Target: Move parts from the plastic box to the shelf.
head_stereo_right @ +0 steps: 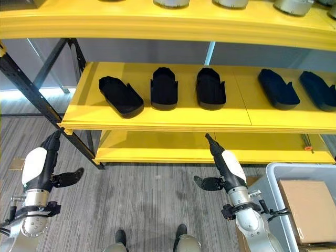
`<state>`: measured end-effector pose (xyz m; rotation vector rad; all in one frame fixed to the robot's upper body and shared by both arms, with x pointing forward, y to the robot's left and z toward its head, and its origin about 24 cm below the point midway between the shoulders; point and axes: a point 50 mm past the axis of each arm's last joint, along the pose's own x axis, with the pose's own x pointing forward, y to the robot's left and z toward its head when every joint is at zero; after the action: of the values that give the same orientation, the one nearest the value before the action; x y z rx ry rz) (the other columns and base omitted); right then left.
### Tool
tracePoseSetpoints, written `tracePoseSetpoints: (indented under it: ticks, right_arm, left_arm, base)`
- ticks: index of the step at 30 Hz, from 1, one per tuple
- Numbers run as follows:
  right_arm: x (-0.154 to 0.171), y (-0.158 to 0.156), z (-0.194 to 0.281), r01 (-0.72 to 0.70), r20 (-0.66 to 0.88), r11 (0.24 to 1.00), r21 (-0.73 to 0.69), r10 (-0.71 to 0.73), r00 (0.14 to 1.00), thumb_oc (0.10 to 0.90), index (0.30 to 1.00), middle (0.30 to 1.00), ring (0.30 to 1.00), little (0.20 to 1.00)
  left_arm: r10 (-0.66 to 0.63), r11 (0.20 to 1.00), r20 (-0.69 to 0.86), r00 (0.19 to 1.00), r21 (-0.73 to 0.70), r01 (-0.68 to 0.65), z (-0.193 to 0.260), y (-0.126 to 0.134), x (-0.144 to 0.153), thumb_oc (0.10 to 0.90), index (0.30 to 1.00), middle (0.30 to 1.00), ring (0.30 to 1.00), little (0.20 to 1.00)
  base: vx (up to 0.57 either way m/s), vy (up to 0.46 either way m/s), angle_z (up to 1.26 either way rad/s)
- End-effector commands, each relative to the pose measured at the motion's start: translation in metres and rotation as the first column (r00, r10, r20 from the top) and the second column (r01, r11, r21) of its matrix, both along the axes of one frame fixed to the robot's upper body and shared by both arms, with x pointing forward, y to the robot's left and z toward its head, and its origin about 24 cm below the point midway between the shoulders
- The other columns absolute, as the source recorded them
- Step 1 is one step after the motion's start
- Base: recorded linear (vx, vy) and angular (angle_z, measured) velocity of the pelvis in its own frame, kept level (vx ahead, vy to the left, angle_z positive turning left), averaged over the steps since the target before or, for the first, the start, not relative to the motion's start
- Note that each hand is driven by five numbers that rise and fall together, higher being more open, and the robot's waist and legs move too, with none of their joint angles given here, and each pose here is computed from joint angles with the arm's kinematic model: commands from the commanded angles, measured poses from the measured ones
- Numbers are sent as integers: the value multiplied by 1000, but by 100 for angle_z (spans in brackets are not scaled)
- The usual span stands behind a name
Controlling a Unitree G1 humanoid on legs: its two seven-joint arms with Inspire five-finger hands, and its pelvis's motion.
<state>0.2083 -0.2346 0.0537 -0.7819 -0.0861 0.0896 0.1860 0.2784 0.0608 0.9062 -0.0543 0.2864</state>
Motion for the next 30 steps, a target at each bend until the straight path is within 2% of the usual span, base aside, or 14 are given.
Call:
tracePoseSetpoints:
  ticks: [1,2,5,6,9,10,13,17,30]
  right_arm:
    - [-1,-5,41,-53,169,998,45,45,985,900,1000,1000,1000,1000]
    - [-4,-6,43,-53,172,998,41,45,984,900,1000,1000,1000,1000]
    - [-8,-12,43,-38,159,999,30,32,987,900,1000,1000,1000,1000]
    - [-13,-15,40,-9,157,1000,20,6,988,900,1000,1000,1000,1000]
    - [-12,-15,37,15,163,1000,9,-16,986,900,1000,1000,1000,1000]
    - [-13,-9,31,21,159,999,29,-25,987,900,1000,1000,1000,1000]
    - [-16,-6,29,29,150,998,62,-38,988,900,1000,1000,1000,1000]
    - [-9,4,35,-14,175,995,96,-4,985,900,1000,1000,1000,1000]
    - [-8,5,39,-44,169,993,108,25,985,900,1000,1000,1000,1000]
  left_arm:
    - [-101,990,168,981,-78,115,35,-5,0,900,1000,1000,1000,1000]
    - [-91,970,172,981,-206,126,29,-9,-3,900,1000,1000,1000,1000]
    - [-68,944,161,985,-310,115,21,-10,-8,900,1000,1000,1000,1000]
    - [-25,897,168,985,-431,96,11,-13,-7,900,1000,1000,1000,1000]
    - [-11,882,166,986,-463,88,7,-16,-2,900,1000,1000,1000,1000]
    - [17,835,186,982,-543,88,3,-21,1,900,1000,1000,1000,1000]
    - [13,795,187,982,-598,103,0,-22,2,900,1000,1000,1000,1000]
    - [7,843,208,978,-527,106,11,-15,3,900,1000,1000,1000,1000]
    - [-37,887,216,976,-443,132,21,-13,10,900,1000,1000,1000,1000]
  base:
    - [-118,-426,-5]
    - [-129,-342,5]
    - [19,-144,38]
    - [147,64,40]
    - [207,94,-6]
    - [416,218,-36]
    - [416,277,-71]
    - [212,250,-44]
    - [70,94,-3]
